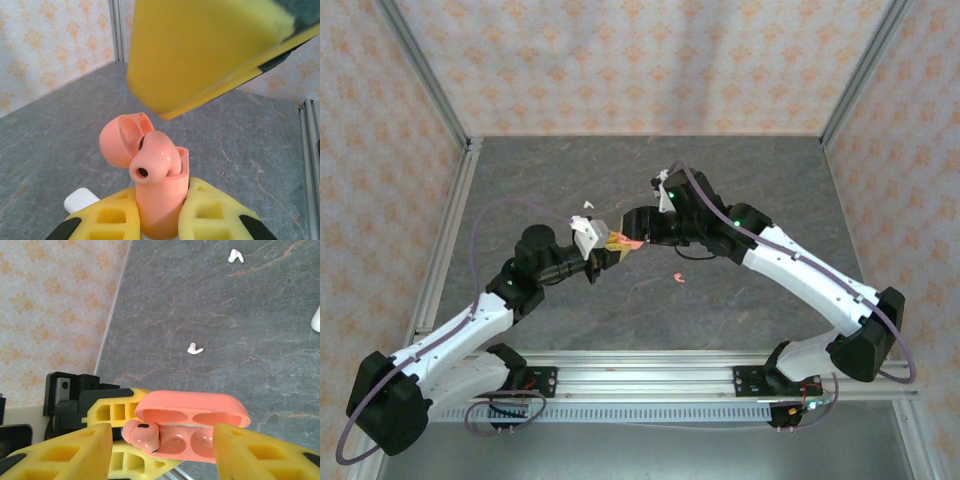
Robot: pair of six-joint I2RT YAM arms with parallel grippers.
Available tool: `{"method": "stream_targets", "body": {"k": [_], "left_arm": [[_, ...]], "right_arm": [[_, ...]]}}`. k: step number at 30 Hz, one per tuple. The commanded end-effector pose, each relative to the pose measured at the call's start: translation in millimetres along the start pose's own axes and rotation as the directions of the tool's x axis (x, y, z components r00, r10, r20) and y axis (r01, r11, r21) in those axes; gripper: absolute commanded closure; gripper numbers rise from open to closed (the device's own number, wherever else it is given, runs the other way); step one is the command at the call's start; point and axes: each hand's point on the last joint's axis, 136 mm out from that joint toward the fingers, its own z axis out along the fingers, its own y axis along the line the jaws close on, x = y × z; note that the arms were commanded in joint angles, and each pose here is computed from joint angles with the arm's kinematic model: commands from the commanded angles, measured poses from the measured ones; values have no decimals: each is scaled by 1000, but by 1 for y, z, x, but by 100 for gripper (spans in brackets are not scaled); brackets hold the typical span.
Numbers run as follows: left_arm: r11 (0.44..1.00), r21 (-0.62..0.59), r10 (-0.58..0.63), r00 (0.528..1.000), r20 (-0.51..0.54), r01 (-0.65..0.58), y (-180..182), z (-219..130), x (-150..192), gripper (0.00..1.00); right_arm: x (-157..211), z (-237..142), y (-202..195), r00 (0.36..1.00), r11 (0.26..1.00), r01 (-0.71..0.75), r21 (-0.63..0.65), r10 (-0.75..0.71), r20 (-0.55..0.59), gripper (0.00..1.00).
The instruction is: Insert the wireless bluetooth earbuds into the charging case
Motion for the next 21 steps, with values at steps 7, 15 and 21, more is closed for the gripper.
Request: {"method": "stream_targets", "body": {"k": [7, 15, 21], "left_arm": [[997, -75, 28, 998, 53, -24, 12, -4, -10, 100], [990, -143, 20, 999, 25, -17, 23, -5, -4, 100], [966, -259, 32, 999, 43, -20, 39, -7, -3, 100]], "right_arm": [[-2, -14, 2, 999, 999, -40, 24, 39, 16, 54], [0, -8, 16, 997, 997, -70, 18, 70, -24, 62], [-3, -7, 24, 988, 988, -156, 17, 156, 10, 62]]}}
